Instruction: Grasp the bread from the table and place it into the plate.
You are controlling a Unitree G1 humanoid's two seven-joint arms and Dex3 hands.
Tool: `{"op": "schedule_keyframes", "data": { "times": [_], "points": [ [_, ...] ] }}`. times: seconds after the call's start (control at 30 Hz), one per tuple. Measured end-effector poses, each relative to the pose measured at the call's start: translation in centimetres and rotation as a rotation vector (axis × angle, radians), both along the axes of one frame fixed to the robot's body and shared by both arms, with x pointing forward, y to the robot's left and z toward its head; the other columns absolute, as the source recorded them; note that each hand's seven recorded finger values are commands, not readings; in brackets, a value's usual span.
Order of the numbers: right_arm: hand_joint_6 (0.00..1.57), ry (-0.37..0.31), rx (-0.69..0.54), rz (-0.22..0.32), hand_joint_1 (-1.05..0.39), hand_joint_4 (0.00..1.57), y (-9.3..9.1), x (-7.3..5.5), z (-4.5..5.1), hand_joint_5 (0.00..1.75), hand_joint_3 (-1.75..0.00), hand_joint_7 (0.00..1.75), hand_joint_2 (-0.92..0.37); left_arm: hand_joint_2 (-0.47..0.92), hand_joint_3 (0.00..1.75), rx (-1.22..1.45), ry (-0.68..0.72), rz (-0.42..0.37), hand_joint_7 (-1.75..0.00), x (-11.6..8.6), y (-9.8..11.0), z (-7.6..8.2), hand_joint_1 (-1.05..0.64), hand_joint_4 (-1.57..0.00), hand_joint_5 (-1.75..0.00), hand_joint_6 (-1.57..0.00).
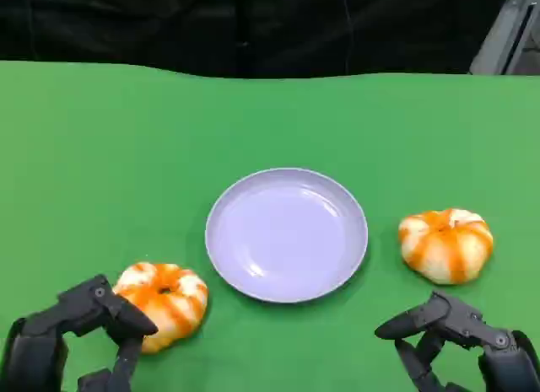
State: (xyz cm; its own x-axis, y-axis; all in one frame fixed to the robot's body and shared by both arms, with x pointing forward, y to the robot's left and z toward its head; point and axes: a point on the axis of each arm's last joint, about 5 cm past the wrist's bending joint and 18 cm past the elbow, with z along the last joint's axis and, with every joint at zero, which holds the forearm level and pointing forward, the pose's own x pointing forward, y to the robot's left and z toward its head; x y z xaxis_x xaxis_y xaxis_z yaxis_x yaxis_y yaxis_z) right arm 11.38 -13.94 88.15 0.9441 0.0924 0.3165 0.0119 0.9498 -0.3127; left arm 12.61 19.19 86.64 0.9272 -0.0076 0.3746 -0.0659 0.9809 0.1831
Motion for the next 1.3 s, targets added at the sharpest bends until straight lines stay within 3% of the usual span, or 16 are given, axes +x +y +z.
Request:
{"op": "schedule_keyframes", "data": {
  "times": [0.57, 0.67, 0.77, 0.83, 0.87, 1.0, 1.03, 1.1, 1.13, 1.23, 1.3],
  "points": [
    [0.69, 0.000, -0.005, 0.003, -0.21, 0.71, 0.04, -0.01, -0.01, 1.52, -0.71, 0.98, -0.72, 0.53, 1.06, -0.001, 0.000, 0.000, -1.30, 0.00, 0.00, 0.00, 0.06, -0.82, -1.57, -0.84],
    [0.69, 0.000, -0.005, 0.003, -0.21, 0.71, 0.05, -0.01, -0.01, 1.52, -0.70, 0.98, -0.72, 0.57, 0.99, 0.000, -0.001, 0.000, -1.11, 0.00, 0.02, 0.00, 0.04, -0.82, -1.40, -0.86],
    [0.69, 0.000, -0.005, 0.003, -0.21, 0.70, 0.05, -0.01, -0.01, 1.52, -0.70, 0.98, -0.72, 0.71, 0.68, 0.005, -0.001, -0.002, -0.49, 0.02, 0.09, 0.01, 0.01, -0.82, -0.94, -0.96],
    [0.69, 0.000, -0.005, 0.003, -0.20, 0.71, 0.05, -0.01, -0.01, 1.52, -0.70, 0.98, -0.72, 0.81, 0.43, 0.011, 0.001, -0.005, -0.19, 0.07, 0.15, -0.04, -0.03, -0.81, -0.69, -0.97],
    [0.69, 0.000, -0.006, 0.003, -0.20, 0.71, 0.05, 0.00, 0.00, 1.52, -0.70, 0.98, -0.72, 0.84, 0.36, 0.018, 0.003, -0.008, -0.12, 0.08, 0.20, -0.09, -0.04, -0.81, -0.63, -0.98],
    [0.68, -0.001, -0.006, 0.003, -0.21, 0.71, 0.06, 0.01, 0.00, 1.52, -0.71, 0.99, -0.72, 0.91, 0.09, 0.087, 0.001, -0.011, -0.01, 0.20, 0.27, -0.15, -0.24, -0.72, -0.40, -0.85],
    [0.69, -0.001, -0.006, 0.003, -0.22, 0.71, 0.06, 0.01, 0.00, 1.53, -0.71, 0.99, -0.72, 0.90, 0.05, 0.116, 0.000, -0.008, 0.00, 0.23, 0.25, -0.14, -0.32, -0.65, -0.35, -0.73],
    [0.69, -0.001, -0.006, 0.003, -0.22, 0.71, 0.07, 0.01, 0.00, 1.53, -0.71, 0.99, -0.71, 0.90, 0.03, 0.192, -0.009, 0.007, 0.00, 0.24, 0.30, -0.14, -0.37, -0.61, -0.31, -0.66],
    [0.68, -0.001, -0.006, 0.003, -0.21, 0.71, 0.07, 0.00, 0.00, 1.53, -0.71, 0.99, -0.71, 0.89, 0.02, 0.223, -0.013, 0.011, 0.00, 0.23, 0.31, -0.14, -0.42, -0.53, -0.27, -0.52],
    [0.68, 0.000, -0.005, 0.005, -0.20, 0.71, 0.10, -0.01, -0.01, 1.53, -0.72, 0.99, -0.71, 0.88, 0.00, 0.342, -0.004, 0.005, 0.00, 0.21, 0.46, -0.19, -0.52, -0.40, -0.19, -0.30],
    [0.68, 0.001, -0.004, 0.008, -0.20, 0.71, 0.18, -0.03, -0.02, 1.52, -0.72, 1.00, -0.71, 0.89, 0.01, 0.436, 0.021, 0.000, 0.00, 0.17, 0.72, -0.25, -0.56, -0.33, -0.14, -0.24]
  ]
}}
